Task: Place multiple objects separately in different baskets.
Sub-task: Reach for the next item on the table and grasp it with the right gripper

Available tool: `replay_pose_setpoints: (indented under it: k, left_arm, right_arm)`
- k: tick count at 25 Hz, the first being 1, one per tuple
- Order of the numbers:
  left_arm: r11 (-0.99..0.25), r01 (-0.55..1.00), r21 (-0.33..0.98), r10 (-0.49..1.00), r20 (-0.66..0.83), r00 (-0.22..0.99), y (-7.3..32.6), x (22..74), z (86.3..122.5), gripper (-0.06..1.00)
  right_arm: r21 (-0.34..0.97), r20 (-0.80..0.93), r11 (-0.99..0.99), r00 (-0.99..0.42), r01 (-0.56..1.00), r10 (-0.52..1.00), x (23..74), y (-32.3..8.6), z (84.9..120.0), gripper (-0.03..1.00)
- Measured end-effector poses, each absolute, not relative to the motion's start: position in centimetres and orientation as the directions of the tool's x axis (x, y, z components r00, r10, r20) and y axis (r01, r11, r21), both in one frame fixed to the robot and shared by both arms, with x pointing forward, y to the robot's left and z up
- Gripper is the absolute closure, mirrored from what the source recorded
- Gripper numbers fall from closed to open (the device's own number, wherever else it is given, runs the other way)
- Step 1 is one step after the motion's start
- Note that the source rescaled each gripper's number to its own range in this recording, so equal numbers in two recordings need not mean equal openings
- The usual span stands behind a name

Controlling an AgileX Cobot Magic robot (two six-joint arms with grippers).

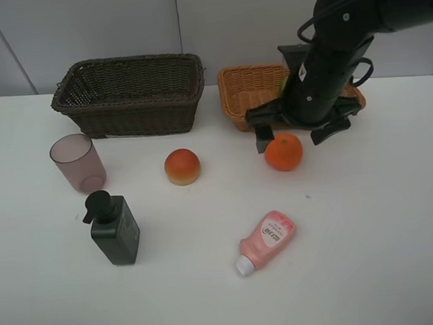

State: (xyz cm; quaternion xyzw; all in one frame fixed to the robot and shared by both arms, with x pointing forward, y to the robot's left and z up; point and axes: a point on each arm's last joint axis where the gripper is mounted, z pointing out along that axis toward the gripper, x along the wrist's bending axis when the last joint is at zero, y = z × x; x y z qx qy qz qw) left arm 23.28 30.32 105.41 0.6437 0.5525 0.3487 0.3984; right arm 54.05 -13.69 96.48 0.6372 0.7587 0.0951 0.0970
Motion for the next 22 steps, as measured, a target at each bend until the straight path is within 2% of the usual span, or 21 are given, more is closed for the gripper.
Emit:
replay_pose_setpoints:
  k: [12,22]
  left_arm:
    - [-0.072,0.434,0.898,0.989,0.009,0.146,30.3,23.3,105.4,-0.01]
    - [-0.072,0.434,0.898,0.989,0.009,0.146,30.3,23.3,105.4,-0.01]
  right_arm:
    - [0.336,-0.008,0.163,-0.170,0.928,0.985,54.7,-13.5,96.5,-0.03]
    - [0.343,-0.043,0.085,-0.075,0.935,0.996,56.6,-15.0,93.8,-0.03]
